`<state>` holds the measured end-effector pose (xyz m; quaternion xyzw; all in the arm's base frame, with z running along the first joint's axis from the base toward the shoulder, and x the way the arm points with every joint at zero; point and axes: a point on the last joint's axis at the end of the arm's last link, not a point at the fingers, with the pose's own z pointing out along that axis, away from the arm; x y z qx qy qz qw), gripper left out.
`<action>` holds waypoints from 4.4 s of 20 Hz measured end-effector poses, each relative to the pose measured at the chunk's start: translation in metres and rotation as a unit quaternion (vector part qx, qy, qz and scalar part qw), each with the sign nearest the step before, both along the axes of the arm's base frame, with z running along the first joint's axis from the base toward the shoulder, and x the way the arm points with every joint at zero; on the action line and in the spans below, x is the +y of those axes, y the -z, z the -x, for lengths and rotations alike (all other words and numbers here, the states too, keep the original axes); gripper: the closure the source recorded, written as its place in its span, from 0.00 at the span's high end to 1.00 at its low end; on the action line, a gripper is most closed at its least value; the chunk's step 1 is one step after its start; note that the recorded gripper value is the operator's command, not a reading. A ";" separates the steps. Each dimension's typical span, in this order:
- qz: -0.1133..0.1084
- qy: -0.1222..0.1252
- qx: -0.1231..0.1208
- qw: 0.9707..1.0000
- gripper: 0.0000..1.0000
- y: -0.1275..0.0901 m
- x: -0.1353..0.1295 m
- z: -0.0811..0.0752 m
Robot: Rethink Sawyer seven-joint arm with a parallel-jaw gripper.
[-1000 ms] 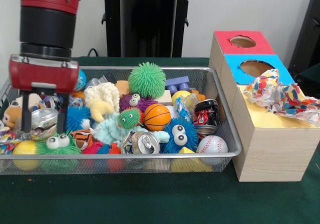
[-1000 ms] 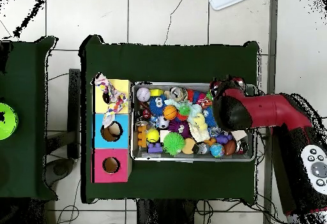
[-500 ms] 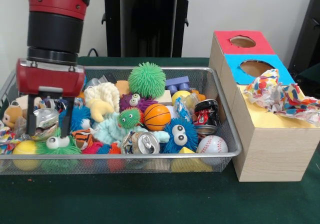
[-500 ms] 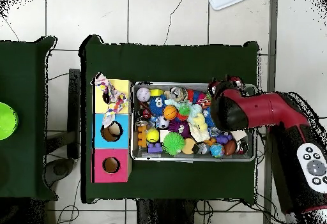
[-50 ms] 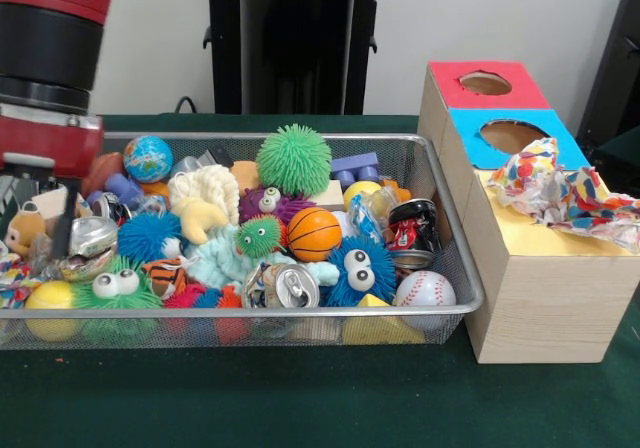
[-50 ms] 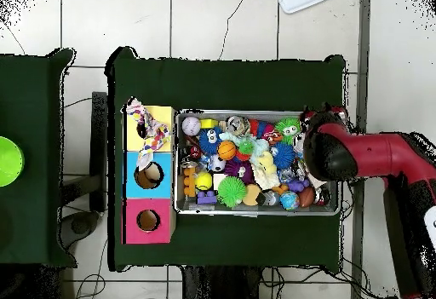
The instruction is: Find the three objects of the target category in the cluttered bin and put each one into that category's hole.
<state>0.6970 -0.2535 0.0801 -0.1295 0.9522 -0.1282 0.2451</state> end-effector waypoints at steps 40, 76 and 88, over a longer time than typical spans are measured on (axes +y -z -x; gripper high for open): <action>0.069 -0.072 0.009 0.995 1.00 0.048 0.011 0.018; 0.140 -0.115 0.026 0.983 1.00 0.103 -0.028 0.053; 0.189 -0.145 0.020 0.971 0.00 0.109 -0.031 0.056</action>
